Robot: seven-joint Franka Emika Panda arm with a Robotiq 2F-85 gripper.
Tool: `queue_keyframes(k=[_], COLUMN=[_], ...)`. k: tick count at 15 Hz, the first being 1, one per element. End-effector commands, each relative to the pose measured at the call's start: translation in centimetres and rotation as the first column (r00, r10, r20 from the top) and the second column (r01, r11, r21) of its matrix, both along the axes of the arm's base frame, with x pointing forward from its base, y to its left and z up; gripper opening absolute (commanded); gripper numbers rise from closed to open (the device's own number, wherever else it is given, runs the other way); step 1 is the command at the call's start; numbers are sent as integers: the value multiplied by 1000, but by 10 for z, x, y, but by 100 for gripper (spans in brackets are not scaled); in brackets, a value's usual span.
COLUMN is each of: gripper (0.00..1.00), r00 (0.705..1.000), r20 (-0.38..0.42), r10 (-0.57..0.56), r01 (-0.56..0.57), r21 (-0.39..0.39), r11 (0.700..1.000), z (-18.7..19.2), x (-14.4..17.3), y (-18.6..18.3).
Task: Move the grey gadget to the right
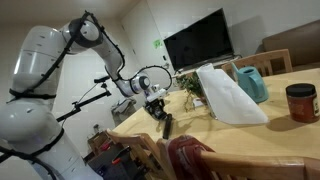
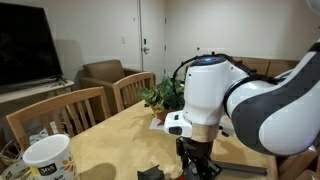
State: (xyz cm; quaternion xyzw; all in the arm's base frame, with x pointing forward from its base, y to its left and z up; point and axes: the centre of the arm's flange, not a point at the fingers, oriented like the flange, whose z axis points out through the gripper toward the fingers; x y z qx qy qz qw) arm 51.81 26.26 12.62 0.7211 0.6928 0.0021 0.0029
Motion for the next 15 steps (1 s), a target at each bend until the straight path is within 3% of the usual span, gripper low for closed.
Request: queue_keyframes(k=[1,6,15], gripper=[43,43,43], r00=[994,984,983], r20=[18,20,14], r10=[-110,-176,-182], r01=[109,176,182], r21=[8,-11,-29], r11=[994,984,983], z=[0,0,10], x=[-6,-6,-4], y=[-2,-1,1])
